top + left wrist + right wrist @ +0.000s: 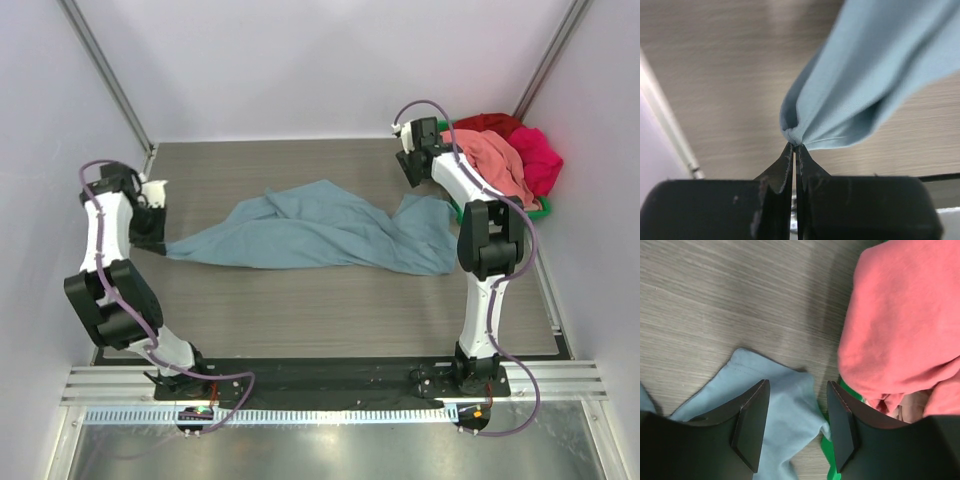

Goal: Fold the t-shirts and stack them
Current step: Flatten the tshirt out

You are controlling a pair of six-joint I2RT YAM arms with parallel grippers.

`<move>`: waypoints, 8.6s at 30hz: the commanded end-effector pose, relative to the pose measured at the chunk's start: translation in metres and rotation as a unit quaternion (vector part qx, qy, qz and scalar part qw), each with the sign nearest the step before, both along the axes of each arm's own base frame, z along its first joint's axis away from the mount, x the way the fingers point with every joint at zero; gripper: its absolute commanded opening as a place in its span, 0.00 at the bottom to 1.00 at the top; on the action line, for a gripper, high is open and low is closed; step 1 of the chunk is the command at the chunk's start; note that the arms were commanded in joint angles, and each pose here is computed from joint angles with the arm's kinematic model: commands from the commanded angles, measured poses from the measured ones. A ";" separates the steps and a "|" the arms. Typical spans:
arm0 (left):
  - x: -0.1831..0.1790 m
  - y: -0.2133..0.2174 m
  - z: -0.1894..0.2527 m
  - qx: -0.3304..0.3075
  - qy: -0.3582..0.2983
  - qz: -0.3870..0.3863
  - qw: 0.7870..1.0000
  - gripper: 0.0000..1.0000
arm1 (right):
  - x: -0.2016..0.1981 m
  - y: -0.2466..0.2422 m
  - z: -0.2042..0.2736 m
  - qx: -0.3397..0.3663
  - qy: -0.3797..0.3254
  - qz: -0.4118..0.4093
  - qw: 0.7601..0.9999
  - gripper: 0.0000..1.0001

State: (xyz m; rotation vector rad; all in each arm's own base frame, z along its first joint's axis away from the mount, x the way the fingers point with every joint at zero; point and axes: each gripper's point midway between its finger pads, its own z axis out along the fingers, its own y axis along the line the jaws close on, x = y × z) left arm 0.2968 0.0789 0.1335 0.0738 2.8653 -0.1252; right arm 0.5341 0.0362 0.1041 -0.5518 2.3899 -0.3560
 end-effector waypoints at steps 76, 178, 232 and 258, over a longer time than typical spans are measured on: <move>-0.080 0.062 0.061 0.173 -0.022 0.010 0.985 0.76 | 0.018 -0.021 -0.070 0.152 0.083 -0.061 0.983 0.01; 0.211 -0.204 -0.083 -0.181 -0.016 -0.200 0.963 0.00 | 0.026 0.010 0.068 0.141 -0.026 0.033 0.989 0.01; 0.165 -0.233 -0.023 -0.112 -0.059 -0.246 0.961 0.48 | -0.050 0.006 0.068 0.088 -0.027 0.115 0.989 0.01; 0.178 -0.256 -0.099 -0.033 -0.017 -0.267 0.963 0.46 | -0.045 0.001 0.054 0.074 -0.013 0.110 0.991 0.01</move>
